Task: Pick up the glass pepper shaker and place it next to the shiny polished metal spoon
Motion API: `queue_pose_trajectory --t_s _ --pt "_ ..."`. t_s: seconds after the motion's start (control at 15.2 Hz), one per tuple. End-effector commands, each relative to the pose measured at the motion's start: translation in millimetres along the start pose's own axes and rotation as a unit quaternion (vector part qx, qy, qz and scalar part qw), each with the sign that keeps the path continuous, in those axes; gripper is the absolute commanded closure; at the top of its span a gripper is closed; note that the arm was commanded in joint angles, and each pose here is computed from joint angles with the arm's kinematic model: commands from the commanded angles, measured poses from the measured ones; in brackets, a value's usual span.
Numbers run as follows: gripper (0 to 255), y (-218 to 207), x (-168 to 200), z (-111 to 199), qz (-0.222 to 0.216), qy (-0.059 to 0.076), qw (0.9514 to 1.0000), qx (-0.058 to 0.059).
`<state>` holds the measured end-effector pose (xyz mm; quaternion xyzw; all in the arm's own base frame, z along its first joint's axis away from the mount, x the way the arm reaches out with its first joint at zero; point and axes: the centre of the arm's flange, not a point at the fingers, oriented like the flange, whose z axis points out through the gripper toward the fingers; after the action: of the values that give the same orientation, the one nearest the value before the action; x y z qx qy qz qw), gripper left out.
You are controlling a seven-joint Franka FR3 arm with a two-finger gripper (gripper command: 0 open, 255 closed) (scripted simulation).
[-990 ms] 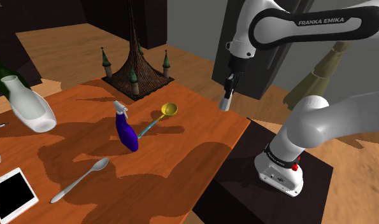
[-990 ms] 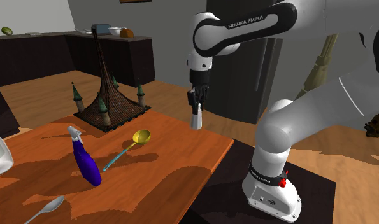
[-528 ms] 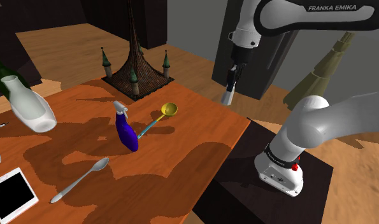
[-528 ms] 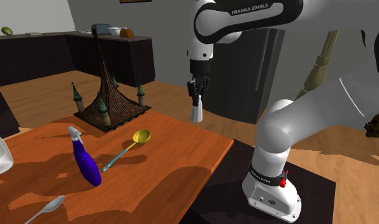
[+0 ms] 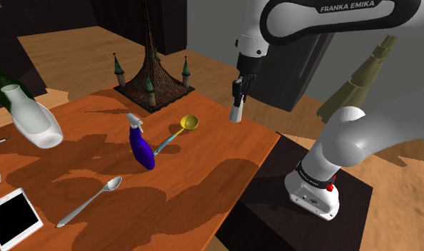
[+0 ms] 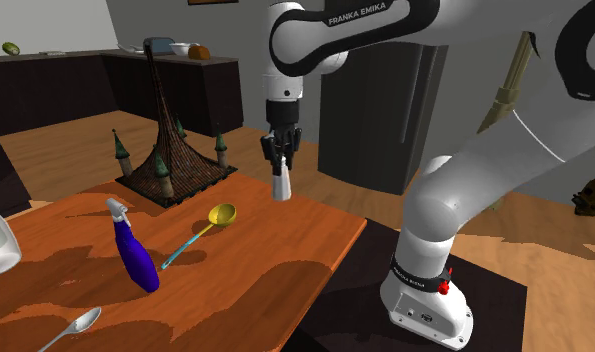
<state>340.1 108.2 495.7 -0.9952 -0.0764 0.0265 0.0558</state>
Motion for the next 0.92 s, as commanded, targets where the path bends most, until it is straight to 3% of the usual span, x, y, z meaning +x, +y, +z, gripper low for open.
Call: queue_pose_trajectory --t_s 0.0,0.86 --pt "255 -19.6 15.3 5.3 0.000 0.000 1.0000 0.001" --pt "255 -149.7 119.8 45.3 0.000 0.000 1.0000 0.001"
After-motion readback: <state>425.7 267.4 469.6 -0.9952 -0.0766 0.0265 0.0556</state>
